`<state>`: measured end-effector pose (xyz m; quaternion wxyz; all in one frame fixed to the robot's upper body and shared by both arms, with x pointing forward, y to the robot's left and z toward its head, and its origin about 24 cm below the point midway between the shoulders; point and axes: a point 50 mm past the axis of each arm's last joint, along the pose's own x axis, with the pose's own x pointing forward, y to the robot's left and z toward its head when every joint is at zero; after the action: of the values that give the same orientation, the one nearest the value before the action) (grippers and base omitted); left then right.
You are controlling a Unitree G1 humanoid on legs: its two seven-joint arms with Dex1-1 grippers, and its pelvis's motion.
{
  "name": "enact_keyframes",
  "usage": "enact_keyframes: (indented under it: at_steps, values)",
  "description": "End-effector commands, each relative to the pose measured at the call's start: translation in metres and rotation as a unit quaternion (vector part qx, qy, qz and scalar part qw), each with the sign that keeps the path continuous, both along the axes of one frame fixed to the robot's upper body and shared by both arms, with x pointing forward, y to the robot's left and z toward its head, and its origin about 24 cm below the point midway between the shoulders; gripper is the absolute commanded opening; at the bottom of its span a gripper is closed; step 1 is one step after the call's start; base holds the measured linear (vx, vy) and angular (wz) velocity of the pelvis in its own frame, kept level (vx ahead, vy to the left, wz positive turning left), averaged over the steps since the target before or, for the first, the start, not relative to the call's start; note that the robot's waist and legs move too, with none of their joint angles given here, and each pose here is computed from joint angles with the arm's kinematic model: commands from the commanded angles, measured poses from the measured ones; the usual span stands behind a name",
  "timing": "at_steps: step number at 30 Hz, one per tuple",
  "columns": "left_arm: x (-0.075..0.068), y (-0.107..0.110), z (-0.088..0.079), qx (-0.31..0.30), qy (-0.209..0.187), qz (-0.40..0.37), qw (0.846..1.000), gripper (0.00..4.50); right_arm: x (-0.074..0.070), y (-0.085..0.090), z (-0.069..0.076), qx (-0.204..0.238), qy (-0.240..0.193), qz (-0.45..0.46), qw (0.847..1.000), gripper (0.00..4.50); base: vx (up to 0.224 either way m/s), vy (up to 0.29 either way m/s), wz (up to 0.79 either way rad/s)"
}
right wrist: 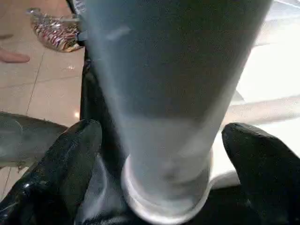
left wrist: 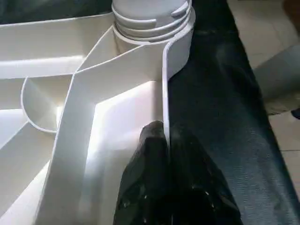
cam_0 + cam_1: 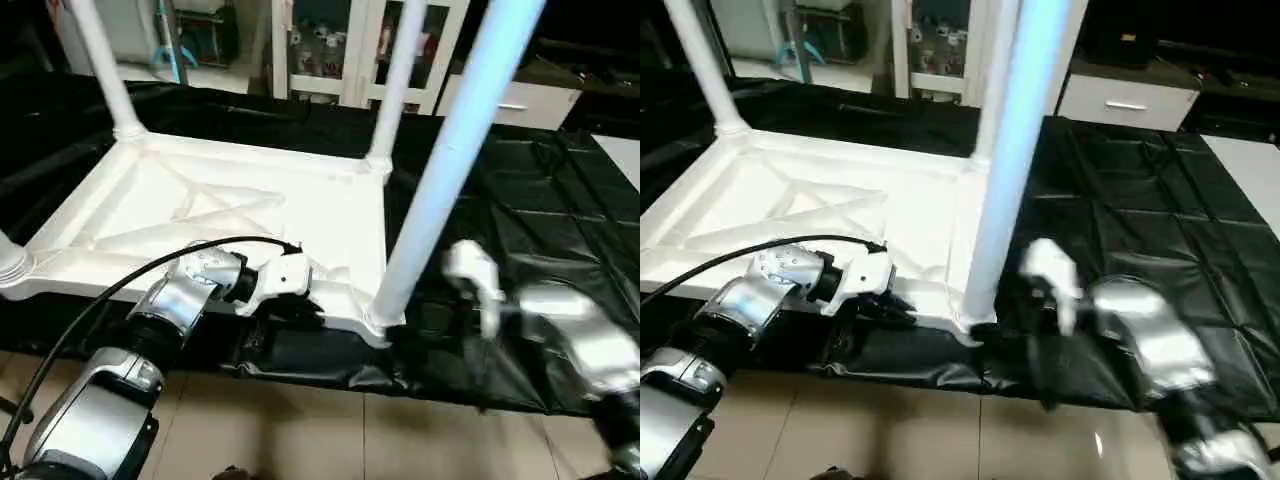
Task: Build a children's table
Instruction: Rotate leg to tighten
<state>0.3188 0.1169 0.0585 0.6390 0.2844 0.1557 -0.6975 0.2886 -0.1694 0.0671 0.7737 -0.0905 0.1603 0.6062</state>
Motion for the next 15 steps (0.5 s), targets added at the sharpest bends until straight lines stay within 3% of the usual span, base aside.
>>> enact_keyframes:
  at_steps: [1, 3, 8, 15]
  values:
    - [-0.0082, -0.0066, -0.0086, 0.012, 0.023, -0.027, 0.999, 0.0, 0.002, -0.0013, -0.0021, -0.015, -0.001, 0.007, 1.0, 4.44, 0.0, 0.0, 0.0]
    - [-0.0076, -0.0066, -0.0082, 0.012, 0.021, -0.021, 0.999, 0.0, 0.004, 0.001, -0.0059, -0.024, 0.002, 0.02, 1.0, 4.44, 0.0, 0.0, 0.0]
    - [-0.0095, -0.0025, -0.0089, 0.013, 0.024, -0.015, 1.0, 0.0, 0.0065, 0.0006, -0.0095, -0.043, 0.003, 0.038, 0.998, 3.8, 0.0, 0.0, 0.0]
    - [-0.0096, -0.0017, -0.0096, 0.018, 0.027, -0.01, 0.999, 0.0, 0.0075, -0.0058, -0.0086, -0.041, 0.007, 0.04, 0.998, 3.32, 0.0, 0.0, 0.0]
